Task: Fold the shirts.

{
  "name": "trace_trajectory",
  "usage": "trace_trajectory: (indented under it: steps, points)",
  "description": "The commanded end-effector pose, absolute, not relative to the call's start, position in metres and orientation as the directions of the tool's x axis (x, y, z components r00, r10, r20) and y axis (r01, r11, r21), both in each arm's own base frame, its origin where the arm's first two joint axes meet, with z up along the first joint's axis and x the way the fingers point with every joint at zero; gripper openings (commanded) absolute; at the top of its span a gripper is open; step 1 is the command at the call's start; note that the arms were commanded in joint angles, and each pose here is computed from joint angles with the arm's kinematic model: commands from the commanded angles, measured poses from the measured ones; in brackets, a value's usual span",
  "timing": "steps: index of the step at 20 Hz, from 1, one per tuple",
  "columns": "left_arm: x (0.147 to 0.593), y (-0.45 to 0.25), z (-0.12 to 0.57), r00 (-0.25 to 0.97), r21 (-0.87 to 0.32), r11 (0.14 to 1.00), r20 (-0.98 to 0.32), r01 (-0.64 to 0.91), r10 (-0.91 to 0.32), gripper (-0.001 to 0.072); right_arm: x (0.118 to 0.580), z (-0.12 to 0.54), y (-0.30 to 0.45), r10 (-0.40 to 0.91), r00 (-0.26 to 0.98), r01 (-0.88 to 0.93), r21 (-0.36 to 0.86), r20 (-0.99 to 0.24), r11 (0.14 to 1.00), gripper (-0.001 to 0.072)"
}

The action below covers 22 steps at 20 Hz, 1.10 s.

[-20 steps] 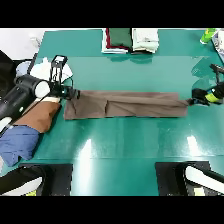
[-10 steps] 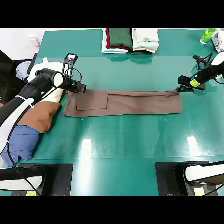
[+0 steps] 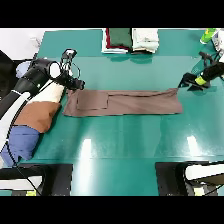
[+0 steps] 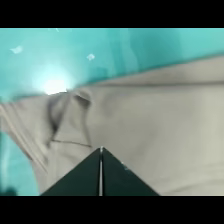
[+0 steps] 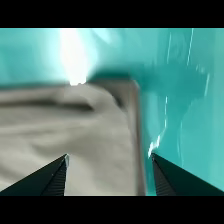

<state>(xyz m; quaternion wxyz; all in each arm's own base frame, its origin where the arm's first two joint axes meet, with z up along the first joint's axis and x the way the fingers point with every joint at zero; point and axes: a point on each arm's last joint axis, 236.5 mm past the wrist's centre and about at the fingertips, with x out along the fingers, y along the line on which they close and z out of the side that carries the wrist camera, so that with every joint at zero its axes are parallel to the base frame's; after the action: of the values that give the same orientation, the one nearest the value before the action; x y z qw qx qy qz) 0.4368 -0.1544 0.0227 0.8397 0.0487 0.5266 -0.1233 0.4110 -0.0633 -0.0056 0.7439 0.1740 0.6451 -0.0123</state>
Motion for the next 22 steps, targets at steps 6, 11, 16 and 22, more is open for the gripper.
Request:
trace_trajectory:
  steps: [6, 11, 16, 22]
  points:
    - [0.418, -0.206, 0.029, 0.383, -0.118, 0.934, -0.889, 0.336, -0.25, 0.0029, 0.372, -0.088, -0.037, 0.287, 0.011, 0.294, 0.278, -0.958, 0.915, 0.0593]
    - [0.412, -0.217, 0.03, 0.362, -0.163, 0.928, -0.887, 0.336, -0.287, 0.0028, 0.381, -0.084, -0.019, 0.268, 0.03, 0.217, 0.268, -0.963, 0.939, 0.0178]
    - [0.411, -0.261, 0.015, 0.328, -0.287, 0.895, -0.856, 0.34, -0.399, 0.0027, 0.379, -0.052, -0.016, 0.261, 0.076, 0.19, 0.271, -0.962, 0.944, 0.0012]
    - [0.417, -0.348, -0.01, 0.293, -0.288, 0.833, -0.84, 0.472, -0.457, 0.0027, 0.386, 0.058, 0.016, 0.262, 0.229, 0.061, 0.282, -0.938, 0.957, 0.0012]
